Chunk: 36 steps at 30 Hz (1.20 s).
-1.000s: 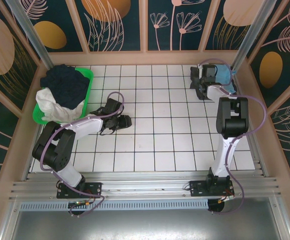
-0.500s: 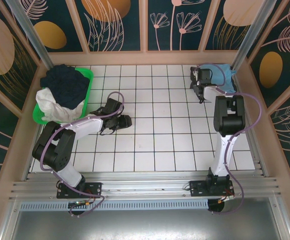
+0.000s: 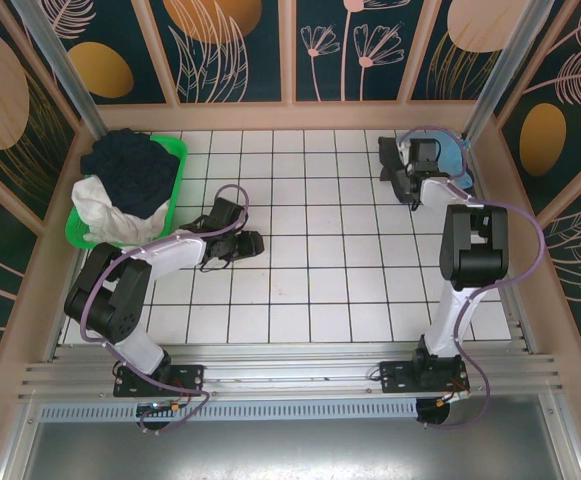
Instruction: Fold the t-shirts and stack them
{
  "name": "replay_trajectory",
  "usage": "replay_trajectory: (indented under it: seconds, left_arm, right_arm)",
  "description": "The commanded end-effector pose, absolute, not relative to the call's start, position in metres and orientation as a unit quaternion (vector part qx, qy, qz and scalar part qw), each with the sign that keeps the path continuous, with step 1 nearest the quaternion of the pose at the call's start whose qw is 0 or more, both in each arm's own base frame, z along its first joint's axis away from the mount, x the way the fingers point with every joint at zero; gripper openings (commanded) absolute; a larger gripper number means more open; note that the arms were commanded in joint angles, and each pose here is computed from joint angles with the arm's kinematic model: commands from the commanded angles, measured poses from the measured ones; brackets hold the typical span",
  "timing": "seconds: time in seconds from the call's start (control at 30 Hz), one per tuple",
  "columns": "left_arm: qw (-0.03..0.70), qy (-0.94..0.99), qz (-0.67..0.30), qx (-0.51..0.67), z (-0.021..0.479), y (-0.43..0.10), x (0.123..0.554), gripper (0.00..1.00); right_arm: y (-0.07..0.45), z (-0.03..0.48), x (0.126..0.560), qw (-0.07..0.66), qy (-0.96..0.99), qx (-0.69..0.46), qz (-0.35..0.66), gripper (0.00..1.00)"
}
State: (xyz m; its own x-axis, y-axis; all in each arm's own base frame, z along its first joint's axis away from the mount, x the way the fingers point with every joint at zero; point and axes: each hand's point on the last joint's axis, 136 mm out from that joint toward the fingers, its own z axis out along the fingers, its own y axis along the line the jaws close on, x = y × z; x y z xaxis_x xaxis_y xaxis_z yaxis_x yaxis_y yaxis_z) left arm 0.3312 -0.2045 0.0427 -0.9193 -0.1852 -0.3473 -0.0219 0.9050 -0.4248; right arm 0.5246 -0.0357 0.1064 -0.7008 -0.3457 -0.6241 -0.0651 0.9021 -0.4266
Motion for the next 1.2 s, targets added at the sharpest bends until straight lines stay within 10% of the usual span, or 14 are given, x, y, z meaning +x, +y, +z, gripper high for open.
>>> replay_trajectory:
  seconds: [0.0,0.2,0.4,0.63,0.83,1.17]
  left_arm:
    - [0.206,0.952,-0.22,-0.048,0.05,-0.204,0.332,0.5]
    - [0.205,0.952,-0.22,-0.049,0.047,-0.204,0.331,0.5]
    - [0.205,0.954,-0.214,-0.047,0.047,-0.202,0.332,0.5]
    - [0.205,0.954,-0.214,-0.048,0.047,-0.202,0.332,0.51]
    - [0.206,0.953,-0.218,-0.048,0.048,-0.203,0.331,0.51]
    - [0.203,0.955,-0.214,-0.046,0.043,-0.202,0.33,0.51]
  right_arm:
    - [-0.033,0.135,0.516,0.406,0.895,-0.11,-0.149,0.02]
    - [-0.01,0.1,0.501,0.38,0.908,-0.153,-0.09,0.08]
    - [0.008,0.074,0.491,0.306,0.936,-0.171,-0.029,0.34]
    - [0.014,0.149,0.508,0.422,0.898,-0.108,0.058,0.47]
    - [-0.051,0.113,0.538,0.412,0.91,0.04,0.028,0.42]
    - [-0.053,0.061,0.522,0.347,0.935,0.008,-0.075,0.84]
